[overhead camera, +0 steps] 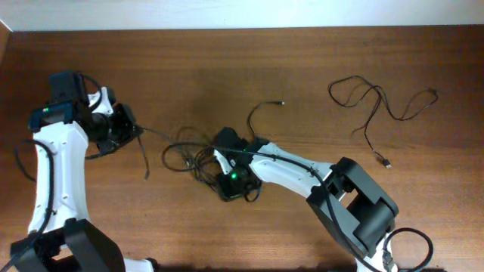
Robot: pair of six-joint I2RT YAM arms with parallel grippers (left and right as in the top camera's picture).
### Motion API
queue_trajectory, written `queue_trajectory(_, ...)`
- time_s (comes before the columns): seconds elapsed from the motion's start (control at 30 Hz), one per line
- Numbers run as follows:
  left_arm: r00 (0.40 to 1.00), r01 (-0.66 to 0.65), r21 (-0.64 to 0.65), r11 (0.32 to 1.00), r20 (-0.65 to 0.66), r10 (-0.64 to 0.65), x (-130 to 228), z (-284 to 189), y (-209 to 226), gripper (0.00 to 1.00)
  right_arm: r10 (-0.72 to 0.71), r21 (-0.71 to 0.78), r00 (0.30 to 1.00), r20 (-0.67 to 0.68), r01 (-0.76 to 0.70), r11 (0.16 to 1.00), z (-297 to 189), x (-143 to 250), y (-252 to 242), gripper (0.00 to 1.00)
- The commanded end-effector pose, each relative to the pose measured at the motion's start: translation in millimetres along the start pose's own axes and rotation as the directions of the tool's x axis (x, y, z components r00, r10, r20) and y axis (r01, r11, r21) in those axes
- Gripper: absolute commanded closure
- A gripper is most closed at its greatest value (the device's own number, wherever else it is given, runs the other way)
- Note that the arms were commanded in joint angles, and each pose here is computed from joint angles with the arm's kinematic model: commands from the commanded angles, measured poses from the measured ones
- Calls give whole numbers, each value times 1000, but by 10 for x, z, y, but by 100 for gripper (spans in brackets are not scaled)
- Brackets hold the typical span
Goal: Untangle cables
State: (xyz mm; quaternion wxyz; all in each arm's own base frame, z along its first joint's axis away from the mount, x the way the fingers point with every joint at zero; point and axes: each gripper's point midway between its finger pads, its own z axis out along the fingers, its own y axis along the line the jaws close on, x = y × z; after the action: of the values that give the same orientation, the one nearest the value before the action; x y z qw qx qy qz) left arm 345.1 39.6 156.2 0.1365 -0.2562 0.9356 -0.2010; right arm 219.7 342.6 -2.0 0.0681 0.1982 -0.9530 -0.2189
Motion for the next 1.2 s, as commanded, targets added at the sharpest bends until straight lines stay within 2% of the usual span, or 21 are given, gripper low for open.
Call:
queue_trajectory(0.0,993,111,11,994,50,-111,-169,-124,179,100,234,153,965,-120,-214,965,-31,339,-589,85)
queue_trajectory(0.07,988,140,36,989,57,-142,-204,-171,237,100,280,223,943,-178,-238,945,-189,495,-881,85)
queue_trajectory(0.13,983,169,56,984,65,-172,-239,-220,304,100,366,394,918,-154,-283,875,-409,590,-1364,82)
queue_trajectory(0.2,980,183,55,982,73,-187,-257,-243,356,100,414,478,903,-119,-313,821,-568,613,-1674,78)
queue_trajectory(0.3,977,196,54,979,80,-200,-273,-264,403,100,486,504,872,-62,-393,769,-737,585,-2015,77)
queue_trajectory(0.4,977,197,52,979,76,-201,-264,-260,404,100,526,494,849,-43,-440,750,-806,586,-2152,77)
queue_trajectory(0.5,979,187,51,981,70,-190,-249,-252,393,98,481,452,872,-85,-397,799,-781,570,-2099,73)
queue_trajectory(0.57,990,128,53,990,48,-130,-192,-203,283,88,353,298,918,-182,-290,909,-745,513,-1836,78)
queue_trajectory(0.67,1000,-19,63,998,-10,19,-25,-14,-87,55,290,196,939,-184,-254,947,-946,307,-1574,75)
queue_trajectory(0.7,998,-48,52,998,-26,49,24,45,-153,49,242,136,952,-188,-219,966,-1007,236,-1452,73)
queue_trajectory(0.77,990,-117,13,993,-73,117,159,203,-278,38,179,33,969,-172,-176,984,-1124,95,-1238,67)
queue_trajectory(0.83,969,-206,24,978,-135,207,328,384,-456,27,162,-10,977,-138,-165,986,-1171,-20,-1155,49)
queue_trajectory(0.87,950,-251,31,967,-182,252,459,510,-553,21,159,-32,978,-133,-164,986,-1170,-41,-1120,47)
queue_trajectory(0.97,919,-297,37,954,-260,296,686,678,-674,22,159,-53,978,-134,-167,984,-1172,-45,-1083,44)
queue_trajectory(1.03,887,-335,42,941,-324,329,913,751,-762,33,159,-54,978,-134,-168,984,-1172,-44,-1082,43)
queue_trajectory(1.07,868,-356,45,933,-353,348,1032,774,-811,43,159,-56,978,-134,-168,984,-1171,-45,-1078,43)
queue_trajectory(1.1,859,-369,39,929,-367,357,1093,787,-829,46,158,-56,978,-134,-167,984,-1170,-46,-1077,43)
queue_trajectory(1.13,866,-371,-26,928,-370,336,1117,804,-785,49,158,-56,978,-134,-167,984,-1172,-46,-1076,42)
queue_trajectory(1.17,877,-365,-82,927,-364,313,1111,815,-743,48,158,-56,978,-134,-167,984,-1172,-46,-1078,42)
